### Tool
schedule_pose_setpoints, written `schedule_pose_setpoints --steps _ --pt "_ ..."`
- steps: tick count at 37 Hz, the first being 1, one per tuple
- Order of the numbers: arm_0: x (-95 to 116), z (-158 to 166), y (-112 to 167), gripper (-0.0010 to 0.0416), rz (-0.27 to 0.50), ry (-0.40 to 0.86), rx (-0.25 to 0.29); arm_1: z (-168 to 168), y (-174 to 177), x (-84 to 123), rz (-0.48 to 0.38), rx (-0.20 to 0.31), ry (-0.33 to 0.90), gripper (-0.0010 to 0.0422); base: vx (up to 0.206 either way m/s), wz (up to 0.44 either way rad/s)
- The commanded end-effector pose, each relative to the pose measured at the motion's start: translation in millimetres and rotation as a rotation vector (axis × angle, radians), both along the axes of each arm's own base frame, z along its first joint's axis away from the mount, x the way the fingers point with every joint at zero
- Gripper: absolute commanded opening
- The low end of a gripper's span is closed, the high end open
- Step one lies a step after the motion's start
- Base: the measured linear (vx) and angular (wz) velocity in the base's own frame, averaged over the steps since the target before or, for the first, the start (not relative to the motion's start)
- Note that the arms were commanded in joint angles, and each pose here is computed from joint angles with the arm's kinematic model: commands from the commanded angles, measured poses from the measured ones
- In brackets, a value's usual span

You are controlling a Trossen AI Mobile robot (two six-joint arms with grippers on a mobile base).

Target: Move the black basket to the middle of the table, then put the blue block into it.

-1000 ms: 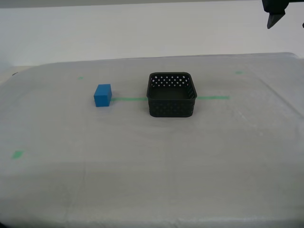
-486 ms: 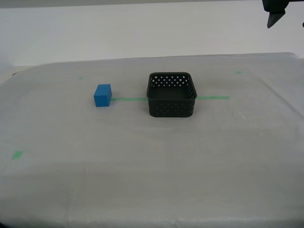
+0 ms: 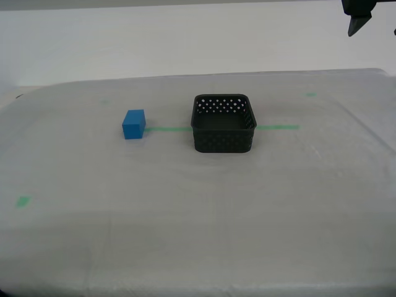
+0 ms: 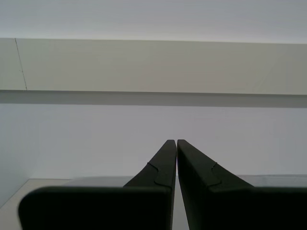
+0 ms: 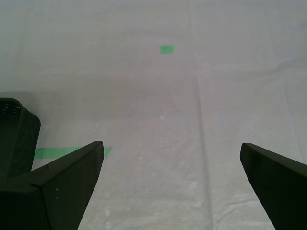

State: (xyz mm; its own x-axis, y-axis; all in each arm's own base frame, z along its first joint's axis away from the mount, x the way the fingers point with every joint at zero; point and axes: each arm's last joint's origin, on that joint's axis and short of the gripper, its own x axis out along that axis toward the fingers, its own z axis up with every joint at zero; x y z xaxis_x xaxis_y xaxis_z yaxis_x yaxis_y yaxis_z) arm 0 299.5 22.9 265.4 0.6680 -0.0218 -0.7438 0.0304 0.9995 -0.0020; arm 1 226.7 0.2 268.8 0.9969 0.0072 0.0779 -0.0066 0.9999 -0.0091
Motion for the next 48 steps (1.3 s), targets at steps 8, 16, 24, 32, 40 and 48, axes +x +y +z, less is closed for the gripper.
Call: schedule_pose_setpoints --steps 8,16,24,32,40,48 --pt "0.1 0.2 0.0 0.0399 -0.003 -0.002 -0.001 0.6 -0.1 -0.1 -0.001 -0.002 -0.005 0.0000 0.000 0.000" --pt "0.1 0.2 0.0 0.0399 -0.003 -0.002 -0.001 0.6 -0.1 -0.1 -0.001 -0.002 -0.005 0.0000 0.000 0.000" --pt "0.0 0.2 0.0 0.0399 -0.003 -0.002 -0.001 0.9 0.0 0.0 0.000 -0.003 -0.006 0.0000 0.000 0.000" --pt "0.1 0.2 0.0 0.0399 -0.003 -0.002 -0.001 0.7 -0.1 0.0 -0.001 -0.002 -0.005 0.0000 0.000 0.000" --pt "0.1 0.2 0.0 0.0398 -0.003 -0.002 -0.001 0.6 -0.1 -0.1 -0.001 -0.003 -0.005 0.0000 0.000 0.000" --pt "0.1 0.2 0.0 0.0399 -0.003 -0.002 -0.001 1.4 -0.1 0.1 -0.001 -0.006 -0.007 0.0000 0.000 0.000"
